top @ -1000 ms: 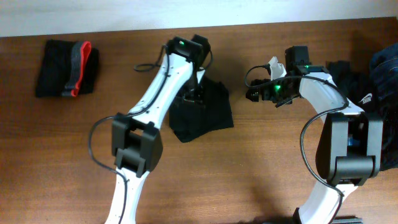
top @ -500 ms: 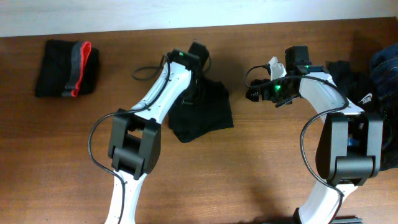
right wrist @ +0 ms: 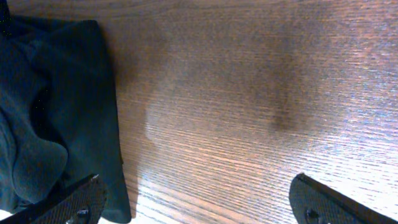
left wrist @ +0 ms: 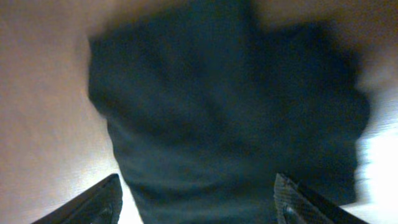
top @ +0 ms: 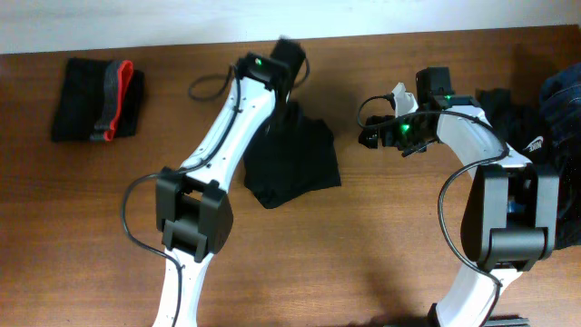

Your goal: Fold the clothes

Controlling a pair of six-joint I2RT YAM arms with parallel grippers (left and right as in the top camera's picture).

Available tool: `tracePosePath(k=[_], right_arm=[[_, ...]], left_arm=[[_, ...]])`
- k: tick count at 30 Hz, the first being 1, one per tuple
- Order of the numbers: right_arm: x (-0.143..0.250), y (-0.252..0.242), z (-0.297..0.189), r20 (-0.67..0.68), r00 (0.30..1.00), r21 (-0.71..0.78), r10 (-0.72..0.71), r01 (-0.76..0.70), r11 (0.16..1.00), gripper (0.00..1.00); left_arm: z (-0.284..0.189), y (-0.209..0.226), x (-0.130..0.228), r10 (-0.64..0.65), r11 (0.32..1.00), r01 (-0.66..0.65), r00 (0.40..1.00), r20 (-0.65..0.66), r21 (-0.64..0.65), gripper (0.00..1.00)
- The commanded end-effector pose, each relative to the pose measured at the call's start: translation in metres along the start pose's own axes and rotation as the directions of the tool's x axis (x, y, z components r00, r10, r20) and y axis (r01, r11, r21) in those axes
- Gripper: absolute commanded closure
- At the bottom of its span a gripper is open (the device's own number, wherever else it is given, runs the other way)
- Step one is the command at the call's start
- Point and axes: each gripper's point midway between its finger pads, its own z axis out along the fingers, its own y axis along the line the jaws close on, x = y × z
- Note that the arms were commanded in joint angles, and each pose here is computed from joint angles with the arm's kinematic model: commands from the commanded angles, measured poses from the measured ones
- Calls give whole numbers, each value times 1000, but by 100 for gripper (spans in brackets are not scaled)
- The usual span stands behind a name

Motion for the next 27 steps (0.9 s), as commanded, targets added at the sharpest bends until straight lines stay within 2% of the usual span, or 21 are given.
tracePosePath(k=[1, 5, 10, 18, 23, 27], right_arm=[[-5, 3, 0, 8, 1000, -13, -19, 19, 1000, 1], [-5, 3, 0, 5, 1000, -13, -17, 17, 1000, 1], [-5, 3, 0, 5, 1000, -13, -17, 17, 1000, 1], [-5, 3, 0, 6, 1000, -13, -18, 18, 1000, 1], [-5, 3, 0, 5, 1000, -13, -17, 17, 1000, 1], [-5, 3, 0, 6, 1000, -13, -18, 18, 1000, 1]], left_arm=[[-23, -21, -14, 6, 994, -12, 998, 60, 104, 22], [-14, -33, -15, 24, 993, -31, 997, 71, 113, 23], [26, -48, 1, 38, 993, -41, 999, 27, 109, 22], [59, -51, 13, 47, 993, -48, 999, 10, 106, 22], [50, -53, 4, 45, 992, -50, 998, 45, 116, 23], [12, -53, -18, 34, 991, -49, 992, 125, 122, 23]])
